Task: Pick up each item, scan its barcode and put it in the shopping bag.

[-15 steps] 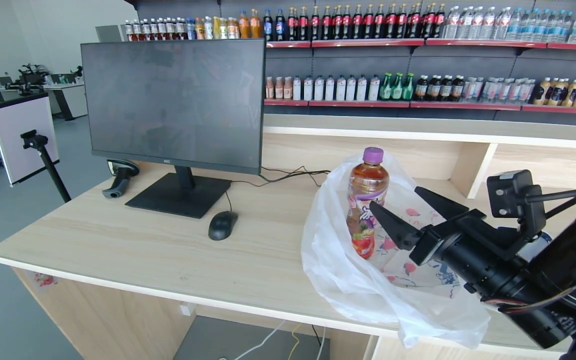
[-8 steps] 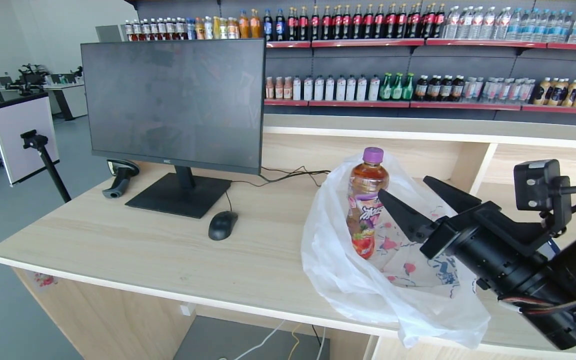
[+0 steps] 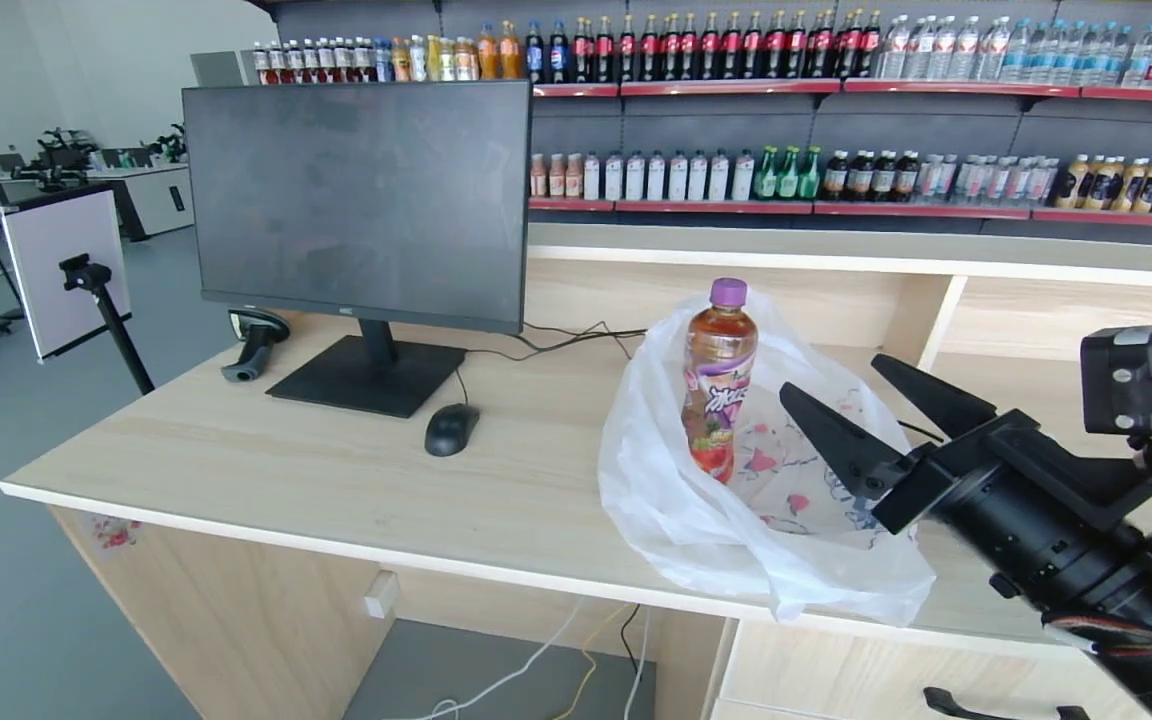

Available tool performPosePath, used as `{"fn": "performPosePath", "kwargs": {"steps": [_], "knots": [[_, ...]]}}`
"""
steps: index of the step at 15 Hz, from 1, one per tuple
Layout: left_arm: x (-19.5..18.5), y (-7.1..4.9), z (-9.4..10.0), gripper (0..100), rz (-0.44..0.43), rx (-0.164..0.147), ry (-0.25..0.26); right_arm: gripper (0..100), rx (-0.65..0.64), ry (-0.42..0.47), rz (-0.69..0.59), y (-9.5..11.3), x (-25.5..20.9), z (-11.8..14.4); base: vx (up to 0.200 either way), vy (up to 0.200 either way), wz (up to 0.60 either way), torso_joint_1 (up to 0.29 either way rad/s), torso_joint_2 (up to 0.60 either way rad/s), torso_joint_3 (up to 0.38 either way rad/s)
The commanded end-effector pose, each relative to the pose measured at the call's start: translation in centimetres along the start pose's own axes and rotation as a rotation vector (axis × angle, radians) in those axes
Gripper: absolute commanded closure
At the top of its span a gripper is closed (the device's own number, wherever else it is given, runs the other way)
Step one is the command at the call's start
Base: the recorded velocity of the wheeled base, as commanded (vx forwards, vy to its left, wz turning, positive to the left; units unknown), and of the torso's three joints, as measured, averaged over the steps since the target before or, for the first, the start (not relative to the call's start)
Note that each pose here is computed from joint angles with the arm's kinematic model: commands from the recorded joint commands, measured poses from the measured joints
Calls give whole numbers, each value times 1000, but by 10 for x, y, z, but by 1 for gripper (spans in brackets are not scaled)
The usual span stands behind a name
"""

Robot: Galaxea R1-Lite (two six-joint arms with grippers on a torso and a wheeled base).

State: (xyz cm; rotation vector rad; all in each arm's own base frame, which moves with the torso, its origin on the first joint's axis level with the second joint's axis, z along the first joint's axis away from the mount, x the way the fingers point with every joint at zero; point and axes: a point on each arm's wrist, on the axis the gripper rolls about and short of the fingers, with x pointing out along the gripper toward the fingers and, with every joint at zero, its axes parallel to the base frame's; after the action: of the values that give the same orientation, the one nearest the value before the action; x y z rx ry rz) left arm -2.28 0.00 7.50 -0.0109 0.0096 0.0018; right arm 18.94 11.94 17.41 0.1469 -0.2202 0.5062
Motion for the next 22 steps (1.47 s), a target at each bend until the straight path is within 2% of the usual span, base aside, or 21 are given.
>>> {"fn": "performPosePath", "kwargs": {"steps": [1,3,15,16,22], "knots": [[0,0,0,0,0,2,0,0,0,7,-1,0,0,-1,0,0,0,0,0,0],[0,0,0,0,1,0,0,0,0,4,-1,0,-1,0,0,0,0,0,0,0],[0,0,0,0,1,-3,0,0,-17,33,-20,-5,-8,-5,0,0,-600,3,1,3],[0,0,0,0,1,-3,0,0,-27,39,-21,-5,-9,-6,0,0,0,0,0,0],[0,0,0,0,1,-3,0,0,-56,52,-21,-5,-8,-9,0,-200,0,3,4,2]]}}
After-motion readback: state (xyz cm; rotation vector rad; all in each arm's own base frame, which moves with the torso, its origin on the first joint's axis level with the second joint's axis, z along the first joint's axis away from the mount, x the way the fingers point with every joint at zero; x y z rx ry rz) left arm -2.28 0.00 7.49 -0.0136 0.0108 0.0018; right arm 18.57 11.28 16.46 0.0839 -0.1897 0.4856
